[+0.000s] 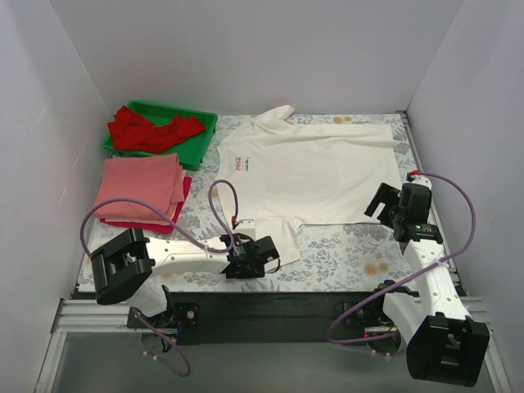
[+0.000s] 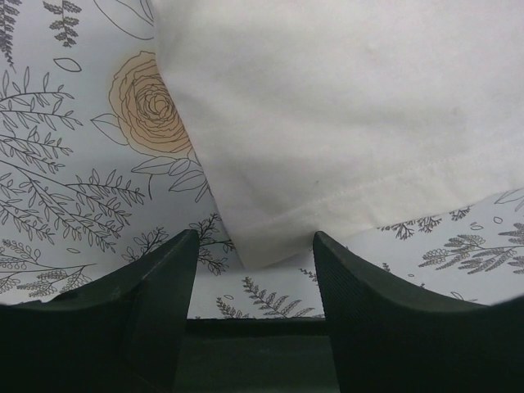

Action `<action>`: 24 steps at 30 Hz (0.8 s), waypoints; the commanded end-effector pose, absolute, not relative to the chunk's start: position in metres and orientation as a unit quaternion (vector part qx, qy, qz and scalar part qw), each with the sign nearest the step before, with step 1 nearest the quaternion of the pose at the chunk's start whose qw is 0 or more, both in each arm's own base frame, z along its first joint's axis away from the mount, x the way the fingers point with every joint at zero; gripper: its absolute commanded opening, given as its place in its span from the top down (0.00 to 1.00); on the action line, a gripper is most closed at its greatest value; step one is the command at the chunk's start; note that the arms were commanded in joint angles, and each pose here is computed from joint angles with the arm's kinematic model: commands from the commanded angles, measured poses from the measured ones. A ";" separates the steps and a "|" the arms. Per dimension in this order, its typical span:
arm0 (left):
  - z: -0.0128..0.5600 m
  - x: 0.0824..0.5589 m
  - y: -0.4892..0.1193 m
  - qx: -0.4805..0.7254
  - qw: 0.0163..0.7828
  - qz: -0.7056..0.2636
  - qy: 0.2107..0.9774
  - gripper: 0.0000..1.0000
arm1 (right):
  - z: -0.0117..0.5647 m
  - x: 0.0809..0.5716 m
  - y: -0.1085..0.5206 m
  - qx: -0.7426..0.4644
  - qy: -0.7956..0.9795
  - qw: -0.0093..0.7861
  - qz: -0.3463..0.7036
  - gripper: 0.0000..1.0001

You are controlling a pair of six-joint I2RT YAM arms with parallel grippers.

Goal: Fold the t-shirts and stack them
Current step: Flatten the tshirt out

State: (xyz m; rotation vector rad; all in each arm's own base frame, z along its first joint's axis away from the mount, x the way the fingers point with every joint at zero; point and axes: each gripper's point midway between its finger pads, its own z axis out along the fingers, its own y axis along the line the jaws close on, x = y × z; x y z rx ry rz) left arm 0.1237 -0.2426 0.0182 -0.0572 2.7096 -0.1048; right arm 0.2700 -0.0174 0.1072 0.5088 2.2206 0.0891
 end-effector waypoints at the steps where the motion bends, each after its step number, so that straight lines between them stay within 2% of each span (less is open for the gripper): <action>1: -0.001 0.114 -0.230 -0.014 0.196 0.007 0.980 0.45 | 0.109 0.273 -0.021 0.206 0.880 0.426 0.030 0.02; 13: -0.018 0.104 -0.224 0.007 0.178 0.055 0.982 0.65 | 0.106 0.272 -0.023 0.209 0.882 0.422 0.025 0.02; 14: -0.020 0.103 -0.223 0.007 0.175 0.058 0.983 0.74 | 0.106 0.272 -0.023 0.209 0.882 0.422 0.025 0.02; 17: -0.023 0.101 -0.219 0.003 0.172 0.067 0.983 0.86 | 0.107 0.273 -0.023 0.209 0.882 0.423 0.024 0.02; 18: -0.023 0.102 -0.217 -0.001 0.176 0.071 0.982 0.96 | 0.106 0.272 -0.023 0.208 0.882 0.422 0.024 0.02; 19: -0.022 0.103 -0.210 -0.005 0.179 0.084 0.980 1.00 | 0.106 0.272 -0.023 0.208 0.882 0.422 0.024 0.02; 24: -0.010 0.135 -0.194 -0.055 0.231 0.101 0.966 1.00 | 0.102 0.271 -0.021 0.214 0.884 0.414 0.030 0.02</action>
